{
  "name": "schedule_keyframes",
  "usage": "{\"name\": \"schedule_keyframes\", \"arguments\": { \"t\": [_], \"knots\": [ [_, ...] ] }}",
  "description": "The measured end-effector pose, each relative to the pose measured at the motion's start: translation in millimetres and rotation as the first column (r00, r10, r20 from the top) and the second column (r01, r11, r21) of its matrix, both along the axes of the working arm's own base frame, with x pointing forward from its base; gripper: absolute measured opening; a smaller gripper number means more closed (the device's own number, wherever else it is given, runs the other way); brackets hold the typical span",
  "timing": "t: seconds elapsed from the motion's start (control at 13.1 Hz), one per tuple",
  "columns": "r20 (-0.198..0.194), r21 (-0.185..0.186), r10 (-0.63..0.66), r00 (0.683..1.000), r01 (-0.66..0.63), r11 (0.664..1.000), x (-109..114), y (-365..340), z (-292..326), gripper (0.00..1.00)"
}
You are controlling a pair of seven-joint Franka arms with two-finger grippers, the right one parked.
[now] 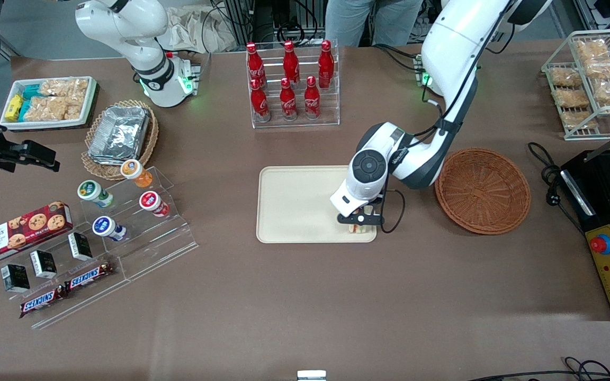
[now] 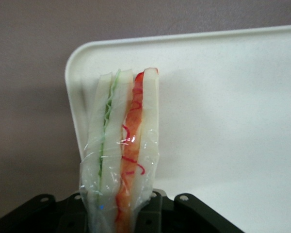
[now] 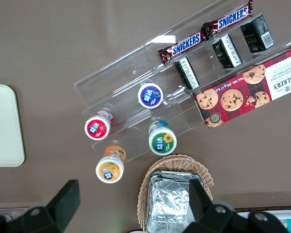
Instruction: Place sandwich from basket to tray
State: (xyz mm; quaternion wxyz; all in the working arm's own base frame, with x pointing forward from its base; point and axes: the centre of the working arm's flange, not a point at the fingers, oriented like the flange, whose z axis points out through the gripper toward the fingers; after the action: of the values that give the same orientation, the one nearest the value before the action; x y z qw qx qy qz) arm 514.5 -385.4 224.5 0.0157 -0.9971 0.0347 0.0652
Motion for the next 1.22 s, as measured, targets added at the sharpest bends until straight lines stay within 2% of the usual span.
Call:
{"name": "schedule_keyframes", "arguments": {
  "t": [0.15, 0.23, 0.69, 0.84, 0.99, 1.22],
  "knots": [
    [-0.001, 0.001, 0.008, 1.000, -0.008, 1.000, -2, -1, -12, 0.24],
    [-0.002, 0.003, 0.009, 1.000, -0.009, 1.000, -2, 0, -13, 0.32],
    [0.012, -0.004, 0.017, 1.000, -0.016, 1.000, 4, -1, -4, 0.97],
    [-0.004, 0.013, 0.019, 1.000, -0.019, 1.000, 15, -6, 21, 1.00],
    [-0.018, 0.035, 0.028, 0.999, -0.028, 0.999, 34, -10, 72, 1.00],
    [0.066, -0.009, 0.090, 0.994, -0.090, 0.996, 77, 12, 157, 1.00]
  ]
}}
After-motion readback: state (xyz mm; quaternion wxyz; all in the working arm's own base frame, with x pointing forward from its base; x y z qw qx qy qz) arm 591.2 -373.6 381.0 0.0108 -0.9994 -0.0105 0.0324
